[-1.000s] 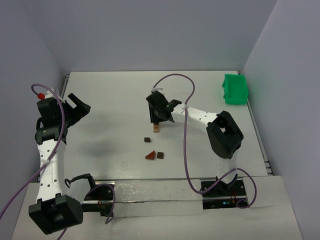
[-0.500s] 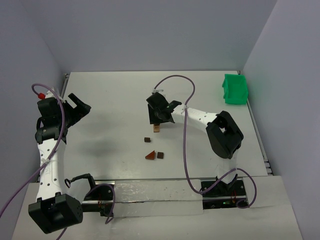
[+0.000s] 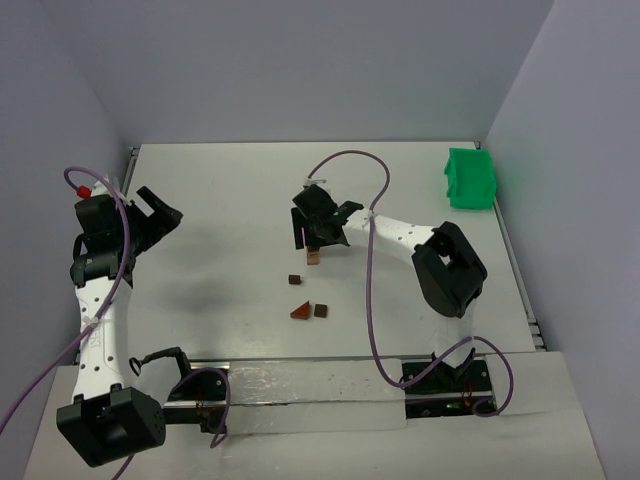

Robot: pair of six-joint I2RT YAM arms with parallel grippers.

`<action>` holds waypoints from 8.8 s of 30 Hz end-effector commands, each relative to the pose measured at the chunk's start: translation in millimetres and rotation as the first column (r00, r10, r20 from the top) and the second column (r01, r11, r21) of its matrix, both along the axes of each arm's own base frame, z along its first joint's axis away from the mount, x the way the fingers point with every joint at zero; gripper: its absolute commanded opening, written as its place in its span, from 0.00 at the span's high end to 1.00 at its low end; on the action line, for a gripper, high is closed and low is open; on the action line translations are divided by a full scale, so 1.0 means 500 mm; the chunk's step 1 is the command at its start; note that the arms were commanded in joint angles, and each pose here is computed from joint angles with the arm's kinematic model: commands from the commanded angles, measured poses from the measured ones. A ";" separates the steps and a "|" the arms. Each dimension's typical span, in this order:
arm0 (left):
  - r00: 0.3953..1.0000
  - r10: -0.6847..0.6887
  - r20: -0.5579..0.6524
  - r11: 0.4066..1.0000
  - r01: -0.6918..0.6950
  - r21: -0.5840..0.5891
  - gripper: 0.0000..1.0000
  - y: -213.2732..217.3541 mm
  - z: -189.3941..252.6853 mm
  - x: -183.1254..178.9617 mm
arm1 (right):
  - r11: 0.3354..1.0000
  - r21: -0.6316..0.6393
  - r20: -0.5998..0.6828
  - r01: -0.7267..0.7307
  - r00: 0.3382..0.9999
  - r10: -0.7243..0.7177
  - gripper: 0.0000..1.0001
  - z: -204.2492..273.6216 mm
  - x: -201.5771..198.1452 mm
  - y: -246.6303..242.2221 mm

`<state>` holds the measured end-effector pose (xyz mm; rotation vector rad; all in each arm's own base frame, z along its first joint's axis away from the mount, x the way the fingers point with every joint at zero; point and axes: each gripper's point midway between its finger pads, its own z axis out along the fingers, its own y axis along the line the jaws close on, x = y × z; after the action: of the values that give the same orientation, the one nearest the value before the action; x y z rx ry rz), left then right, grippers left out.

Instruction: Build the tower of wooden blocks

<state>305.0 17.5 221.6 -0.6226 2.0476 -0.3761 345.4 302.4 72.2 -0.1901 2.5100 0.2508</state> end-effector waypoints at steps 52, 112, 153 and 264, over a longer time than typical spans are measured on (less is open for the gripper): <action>0.998 -0.014 0.054 1.000 0.013 0.015 0.01 0.001 0.024 0.008 | 0.986 -0.010 -0.157 0.168 0.973 -0.168 0.44 -0.095 0.043 0.005; 0.999 -0.029 0.045 1.000 0.029 0.004 0.01 -0.005 0.018 0.012 | 0.987 -0.057 -0.103 0.147 0.983 -0.153 0.31 -0.078 0.027 0.030; 0.998 -0.026 0.059 1.000 0.025 0.011 0.01 -0.005 0.028 0.005 | 0.998 -0.029 0.142 0.049 0.989 -0.045 0.00 0.124 0.006 0.041; 0.303 -0.953 -0.011 0.271 0.868 0.416 0.26 -0.393 0.097 -0.199 | 0.381 0.864 -0.152 -0.330 0.550 0.821 1.00 0.327 -0.272 0.179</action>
<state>182.9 -176.7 252.9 1.0212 1.9503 -0.7880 212.2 393.1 215.0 -0.8076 2.5371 1.8454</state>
